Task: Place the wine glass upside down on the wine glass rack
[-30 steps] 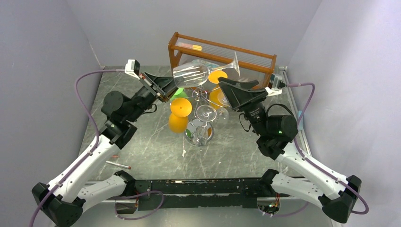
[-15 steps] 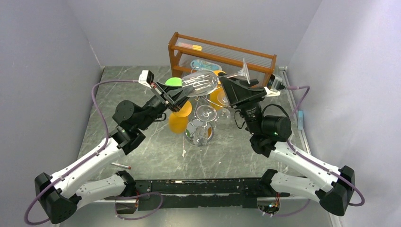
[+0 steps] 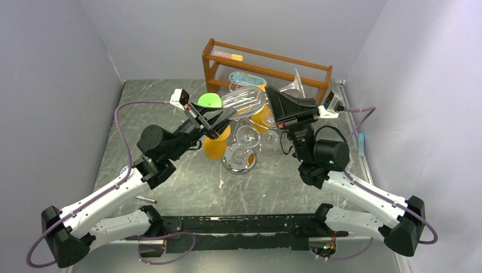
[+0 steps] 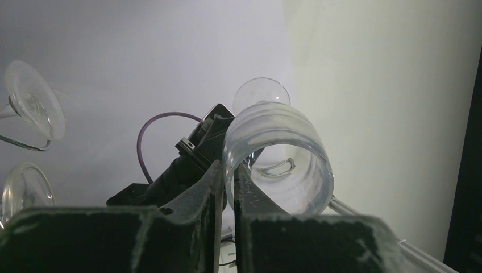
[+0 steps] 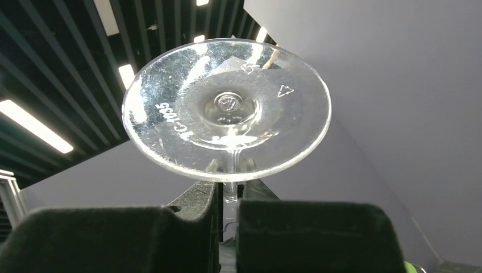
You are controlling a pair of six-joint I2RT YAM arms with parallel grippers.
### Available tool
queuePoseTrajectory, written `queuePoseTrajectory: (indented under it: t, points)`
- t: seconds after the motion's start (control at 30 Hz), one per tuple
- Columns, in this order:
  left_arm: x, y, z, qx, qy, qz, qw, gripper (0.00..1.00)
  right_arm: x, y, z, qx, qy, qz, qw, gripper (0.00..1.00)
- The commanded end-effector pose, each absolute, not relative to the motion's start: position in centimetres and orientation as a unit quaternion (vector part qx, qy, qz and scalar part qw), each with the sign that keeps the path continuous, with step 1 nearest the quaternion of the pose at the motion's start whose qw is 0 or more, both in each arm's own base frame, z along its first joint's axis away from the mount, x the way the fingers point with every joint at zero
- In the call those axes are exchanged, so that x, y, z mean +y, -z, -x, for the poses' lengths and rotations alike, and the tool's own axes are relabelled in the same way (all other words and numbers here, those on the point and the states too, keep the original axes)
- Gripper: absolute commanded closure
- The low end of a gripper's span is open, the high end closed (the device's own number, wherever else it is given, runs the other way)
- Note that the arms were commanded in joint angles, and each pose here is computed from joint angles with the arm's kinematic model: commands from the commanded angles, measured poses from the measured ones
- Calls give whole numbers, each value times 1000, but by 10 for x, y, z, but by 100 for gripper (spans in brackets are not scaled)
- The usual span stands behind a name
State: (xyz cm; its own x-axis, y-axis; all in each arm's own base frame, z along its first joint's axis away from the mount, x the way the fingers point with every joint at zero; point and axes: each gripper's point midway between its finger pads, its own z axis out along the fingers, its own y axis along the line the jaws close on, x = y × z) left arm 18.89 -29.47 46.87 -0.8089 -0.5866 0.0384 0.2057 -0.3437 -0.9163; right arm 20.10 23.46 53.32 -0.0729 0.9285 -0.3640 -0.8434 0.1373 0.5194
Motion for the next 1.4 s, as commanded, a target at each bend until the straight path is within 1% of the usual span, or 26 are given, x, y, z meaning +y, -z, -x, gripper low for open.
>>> queuePoseTrajectory:
  t: [0.0, 0.1, 0.27, 0.3, 0.37, 0.47, 0.57, 0.6, 0.73, 0.8, 0.9, 1.07, 1.13, 1.23, 1.37]
  points:
    - [-285, -489, -180, 498, 809, 182, 253, 83, 225, -558, -187, 293, -672, -69, 676, 100]
    - [-280, -491, -179, 501, 804, 182, 264, 75, 222, -564, -183, 287, -677, -69, 674, 100]
    - [-273, -493, -174, 517, 785, 170, 295, 40, 216, -570, -176, 288, -684, -71, 667, 100]
    - [-271, -494, -172, 522, 779, 160, 310, 35, 215, -569, -177, 293, -684, -75, 664, 100]
    - [-267, -498, -169, 538, 758, 139, 340, 26, 213, -565, -178, 304, -683, -81, 659, 100]
    - [-258, -500, -163, 564, 723, 107, 384, 15, 211, -558, -180, 325, -678, -90, 654, 100]
    - [-246, -495, -154, 584, 683, 62, 434, 5, 219, -555, -176, 366, -666, -62, 647, 100]
    - [-239, -494, -152, 592, 658, 37, 464, 3, 223, -555, -175, 386, -658, -46, 645, 100]
    - [-201, -507, -147, 618, 569, 2, 542, 3, 240, -533, -160, 457, -638, 31, 618, 100]
    - [-189, -519, -138, 612, 555, -20, 563, 3, 248, -519, -148, 479, -632, 78, 604, 100]
    - [-186, -536, -119, 591, 565, -66, 571, 3, 261, -493, -129, 501, -622, 163, 579, 100]
    - [-205, -535, -106, 599, 595, -105, 525, 3, 273, -461, -101, 497, -606, 282, 553, 100]
    - [-218, -525, -105, 611, 613, -104, 490, 3, 275, -450, -93, 491, -597, 323, 546, 100]
    - [-236, -519, -92, 604, 657, -122, 434, 3, 277, -429, -77, 481, -586, 391, 523, 100]
    - [-253, -498, -86, 613, 690, -119, 366, 3, 275, -415, -66, 463, -575, 433, 517, 100]
